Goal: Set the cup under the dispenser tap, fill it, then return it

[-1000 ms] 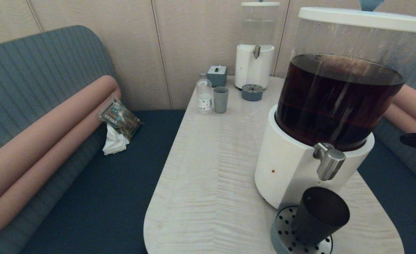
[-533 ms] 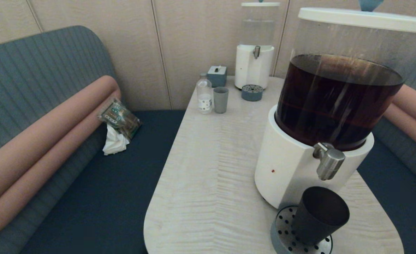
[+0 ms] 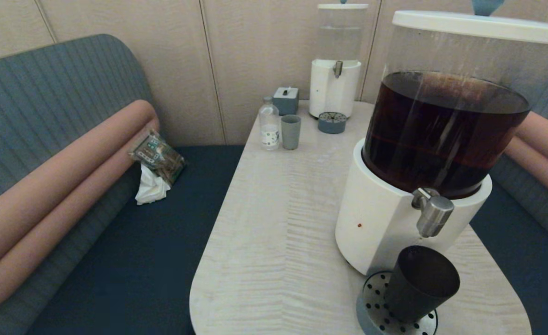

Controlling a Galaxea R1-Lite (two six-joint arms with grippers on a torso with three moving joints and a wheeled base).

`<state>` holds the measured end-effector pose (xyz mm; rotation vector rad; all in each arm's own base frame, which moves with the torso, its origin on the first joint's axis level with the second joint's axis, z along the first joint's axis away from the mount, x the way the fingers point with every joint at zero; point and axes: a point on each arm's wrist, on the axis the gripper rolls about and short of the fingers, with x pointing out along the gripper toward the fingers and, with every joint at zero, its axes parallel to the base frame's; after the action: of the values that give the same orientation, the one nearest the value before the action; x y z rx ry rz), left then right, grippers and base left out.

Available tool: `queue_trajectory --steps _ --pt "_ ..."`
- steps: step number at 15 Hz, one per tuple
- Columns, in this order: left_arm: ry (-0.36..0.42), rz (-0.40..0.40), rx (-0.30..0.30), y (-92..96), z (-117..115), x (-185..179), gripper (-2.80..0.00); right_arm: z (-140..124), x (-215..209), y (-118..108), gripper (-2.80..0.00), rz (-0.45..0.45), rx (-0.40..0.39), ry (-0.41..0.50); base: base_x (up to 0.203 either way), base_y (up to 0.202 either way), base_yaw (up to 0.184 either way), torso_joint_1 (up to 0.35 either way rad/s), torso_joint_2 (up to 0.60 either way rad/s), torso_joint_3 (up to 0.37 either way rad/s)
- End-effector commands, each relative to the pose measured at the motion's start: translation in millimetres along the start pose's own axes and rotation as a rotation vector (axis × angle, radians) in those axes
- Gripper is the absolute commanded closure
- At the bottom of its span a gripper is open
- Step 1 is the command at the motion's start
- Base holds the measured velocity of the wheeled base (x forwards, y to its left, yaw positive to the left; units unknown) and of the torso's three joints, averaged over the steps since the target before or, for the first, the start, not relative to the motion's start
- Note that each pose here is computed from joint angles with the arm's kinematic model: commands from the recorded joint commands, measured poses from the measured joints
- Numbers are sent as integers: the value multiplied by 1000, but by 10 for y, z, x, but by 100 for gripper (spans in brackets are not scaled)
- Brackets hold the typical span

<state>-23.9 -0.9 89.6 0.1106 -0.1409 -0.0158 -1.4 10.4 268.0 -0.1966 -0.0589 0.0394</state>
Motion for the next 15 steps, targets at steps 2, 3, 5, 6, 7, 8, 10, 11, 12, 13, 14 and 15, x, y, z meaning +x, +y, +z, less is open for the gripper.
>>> queue_trajectory --steps 2,3,5,6,7,8,10,11,12,13,14,15 --pt "38 -4 -2 -12 -111 19 0 19 -254 55 0 -28 25 -92 0 0 0 0 0 0" --pt "40 -4 0 -12 -113 19 0 21 -316 47 0 -38 46 -110 0 0 0 0 0 0" --pt "39 -4 0 -12 -111 19 0 -25 -416 29 0 -28 76 -104 0 0 0 0 0 0" --pt "40 -4 0 -12 -113 19 0 -69 -476 17 0 -25 90 -94 0 0 0 0 0 0" --pt "40 -4 0 -12 -113 19 0 -125 -555 12 0 -29 108 -86 0 0 0 0 0 0" --pt "40 -4 0 -12 -113 19 0 -183 -633 16 0 -31 134 -76 0 0 0 0 0 0" --pt "40 -4 0 -12 -113 19 0 -294 -758 21 0 -24 159 -59 0 0 0 0 0 0" --pt "40 -4 0 -12 -113 19 0 -331 -794 25 0 -28 161 -59 0 0 0 0 0 0" --pt "40 -4 0 -12 -113 19 0 -353 -822 30 0 -29 161 -65 0 0 0 0 0 0" --pt "40 -4 0 -12 -113 19 0 -375 -847 37 0 -31 162 -65 0 0 0 0 0 0" --pt "40 -4 0 -12 -113 19 0 -393 -860 40 0 -28 163 -55 0 0 0 0 0 0" --pt "40 -4 0 -12 -113 19 0 -420 -886 38 0 -18 164 -53 0 0 0 0 0 0"
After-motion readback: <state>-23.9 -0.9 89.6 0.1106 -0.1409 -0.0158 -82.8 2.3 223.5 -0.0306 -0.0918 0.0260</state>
